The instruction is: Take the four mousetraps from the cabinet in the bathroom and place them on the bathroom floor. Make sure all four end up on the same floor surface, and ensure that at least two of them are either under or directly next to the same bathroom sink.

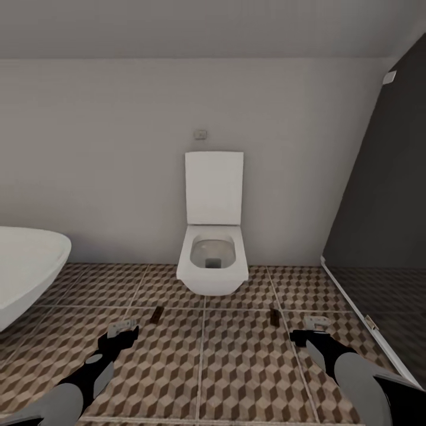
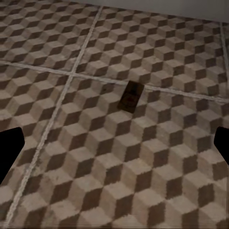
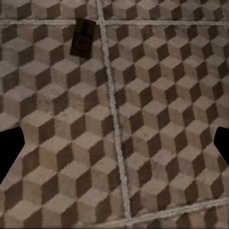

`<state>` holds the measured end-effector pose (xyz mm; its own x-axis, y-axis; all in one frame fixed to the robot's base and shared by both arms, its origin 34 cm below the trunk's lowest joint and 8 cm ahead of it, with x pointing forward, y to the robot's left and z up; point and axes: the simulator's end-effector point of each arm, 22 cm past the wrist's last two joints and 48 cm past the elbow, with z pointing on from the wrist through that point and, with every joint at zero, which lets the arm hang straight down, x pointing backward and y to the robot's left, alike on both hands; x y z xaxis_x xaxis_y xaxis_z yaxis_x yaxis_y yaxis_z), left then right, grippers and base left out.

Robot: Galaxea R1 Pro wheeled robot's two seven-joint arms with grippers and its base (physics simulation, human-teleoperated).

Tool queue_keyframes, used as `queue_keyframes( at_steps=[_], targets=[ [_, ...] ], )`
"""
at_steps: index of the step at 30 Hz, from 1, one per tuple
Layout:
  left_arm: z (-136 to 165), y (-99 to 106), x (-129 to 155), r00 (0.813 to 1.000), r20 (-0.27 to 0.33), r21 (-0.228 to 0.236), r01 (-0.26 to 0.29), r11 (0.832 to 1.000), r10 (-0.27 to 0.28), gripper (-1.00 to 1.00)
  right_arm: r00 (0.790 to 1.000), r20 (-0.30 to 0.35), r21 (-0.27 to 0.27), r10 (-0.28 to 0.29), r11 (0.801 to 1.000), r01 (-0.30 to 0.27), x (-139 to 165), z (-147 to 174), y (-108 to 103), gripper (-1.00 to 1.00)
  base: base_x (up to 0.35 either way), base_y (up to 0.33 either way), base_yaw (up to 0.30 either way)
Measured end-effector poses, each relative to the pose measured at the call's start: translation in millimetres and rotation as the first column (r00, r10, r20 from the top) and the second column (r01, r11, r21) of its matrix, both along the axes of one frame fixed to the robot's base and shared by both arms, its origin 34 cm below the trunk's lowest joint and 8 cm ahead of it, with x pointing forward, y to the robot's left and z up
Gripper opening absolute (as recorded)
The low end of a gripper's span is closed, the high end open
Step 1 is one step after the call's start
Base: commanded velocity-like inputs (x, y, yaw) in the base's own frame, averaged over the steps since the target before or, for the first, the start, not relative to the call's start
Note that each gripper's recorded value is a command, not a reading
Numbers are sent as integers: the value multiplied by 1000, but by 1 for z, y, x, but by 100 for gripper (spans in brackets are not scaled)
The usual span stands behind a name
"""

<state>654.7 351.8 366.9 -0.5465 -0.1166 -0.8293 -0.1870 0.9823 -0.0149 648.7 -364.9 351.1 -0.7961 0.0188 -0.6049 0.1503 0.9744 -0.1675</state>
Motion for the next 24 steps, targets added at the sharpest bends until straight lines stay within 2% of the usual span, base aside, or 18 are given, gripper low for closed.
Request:
queue_keyframes(
  at_steps=[3,12,24],
  targets=[
    [2,2,-3,1000,-12,-6,-8,1000,8,100,1000,-7,1,1,1000,-1,-1,4,1,100,0,0,0],
    [-8,21,-33,994,-96,-36,-60,998,57,100,1000,-27,5,4,1000,-3,-8,13,1,100,0,0,0],
    [2,38,-50,983,-145,-71,-124,990,113,100,994,-105,10,8,1000,-7,-48,5,4,100,0,0,0]
  ],
)
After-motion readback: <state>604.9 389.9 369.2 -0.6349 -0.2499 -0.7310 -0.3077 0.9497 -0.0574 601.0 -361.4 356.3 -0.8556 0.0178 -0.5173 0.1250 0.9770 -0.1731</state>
